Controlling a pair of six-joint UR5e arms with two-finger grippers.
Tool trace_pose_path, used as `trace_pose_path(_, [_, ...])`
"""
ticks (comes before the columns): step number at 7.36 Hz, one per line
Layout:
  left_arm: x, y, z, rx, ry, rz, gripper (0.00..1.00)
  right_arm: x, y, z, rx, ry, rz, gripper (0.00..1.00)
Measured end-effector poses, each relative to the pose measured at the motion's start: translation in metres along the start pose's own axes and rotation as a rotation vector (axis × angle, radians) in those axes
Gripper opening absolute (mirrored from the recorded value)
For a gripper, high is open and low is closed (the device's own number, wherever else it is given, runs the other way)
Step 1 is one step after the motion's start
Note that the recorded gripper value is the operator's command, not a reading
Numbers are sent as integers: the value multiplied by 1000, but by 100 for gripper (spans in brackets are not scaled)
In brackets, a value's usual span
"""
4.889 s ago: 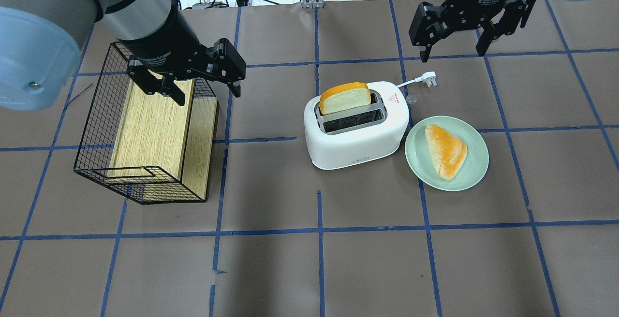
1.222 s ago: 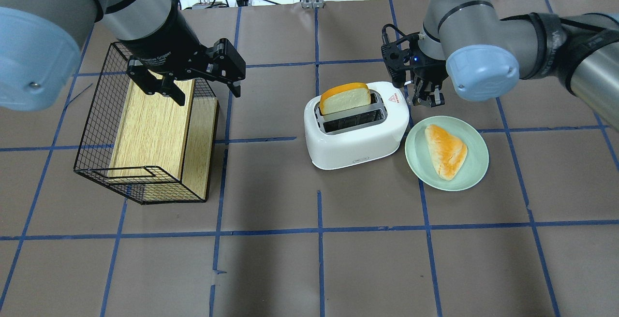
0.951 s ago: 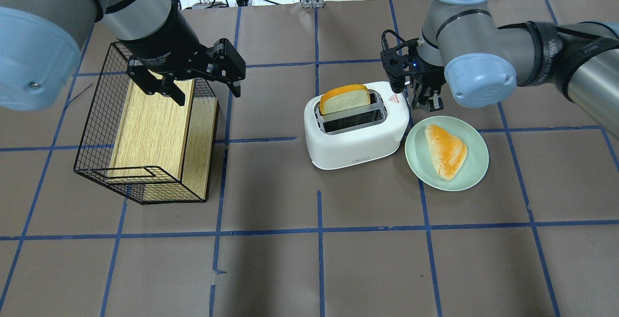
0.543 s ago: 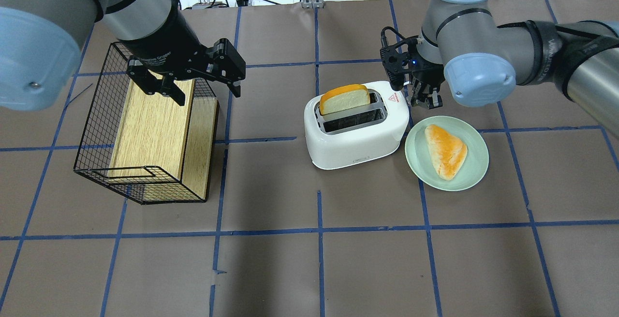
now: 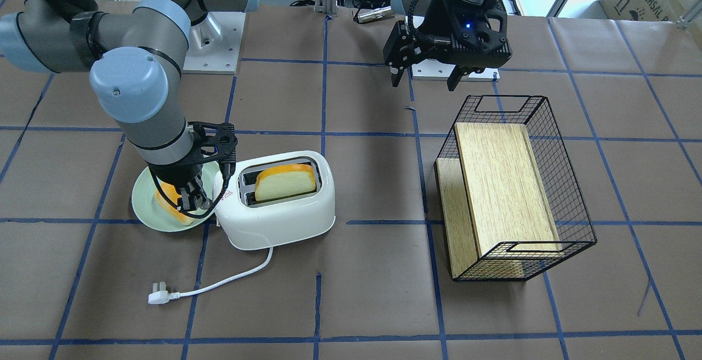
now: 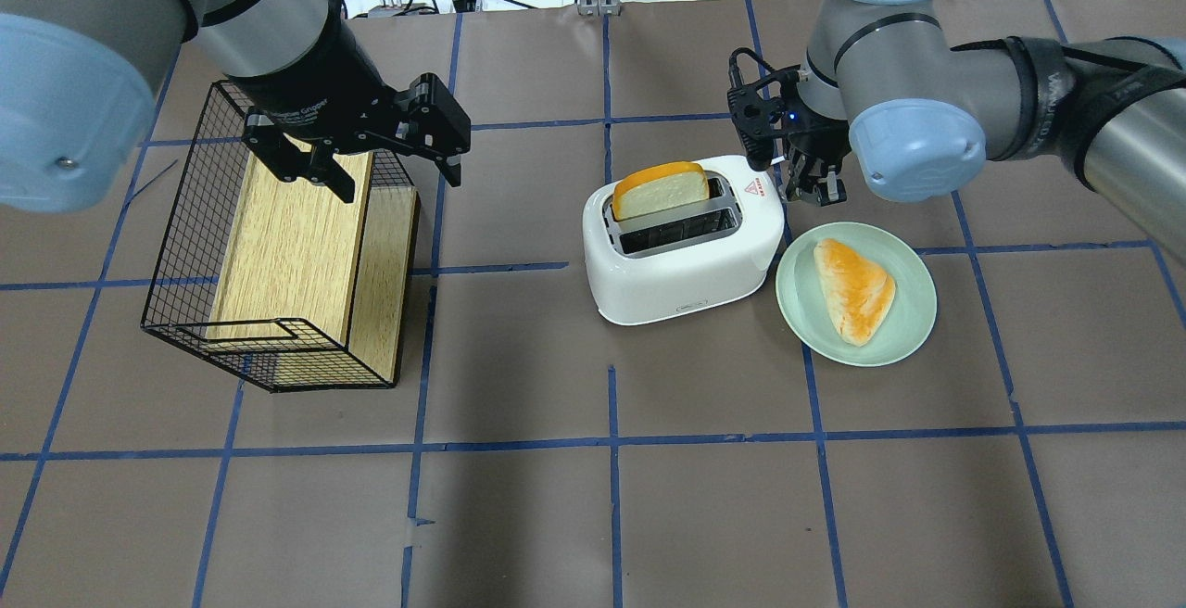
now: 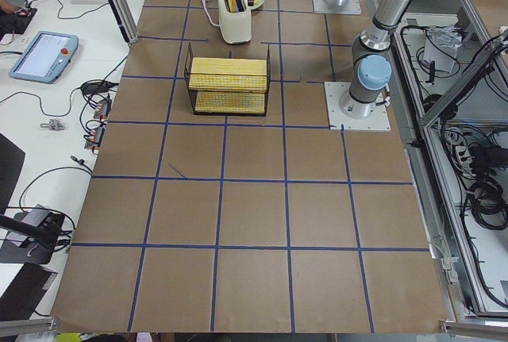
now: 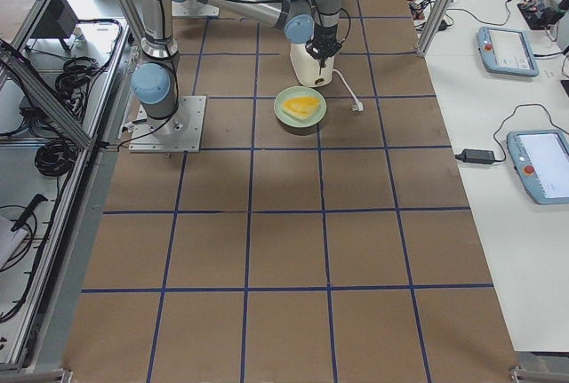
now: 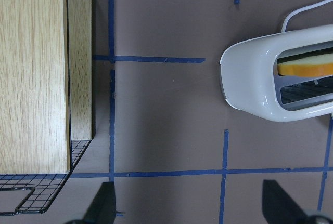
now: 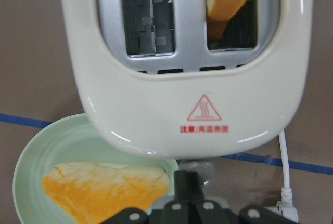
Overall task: Press toaster with right arm
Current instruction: 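Press the toaster lever down with the right gripper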
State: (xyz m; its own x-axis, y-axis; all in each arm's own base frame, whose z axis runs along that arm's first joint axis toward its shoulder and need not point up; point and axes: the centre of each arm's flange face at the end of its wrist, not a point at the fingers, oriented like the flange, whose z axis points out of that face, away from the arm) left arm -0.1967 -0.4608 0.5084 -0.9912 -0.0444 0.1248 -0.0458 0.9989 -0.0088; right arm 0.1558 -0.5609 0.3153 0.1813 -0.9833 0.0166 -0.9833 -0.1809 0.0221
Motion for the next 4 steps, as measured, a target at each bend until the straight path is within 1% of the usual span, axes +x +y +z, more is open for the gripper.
trace_pose_path(4, [0,0,0,0,0,0,100,6,0,14,0,4,0,8])
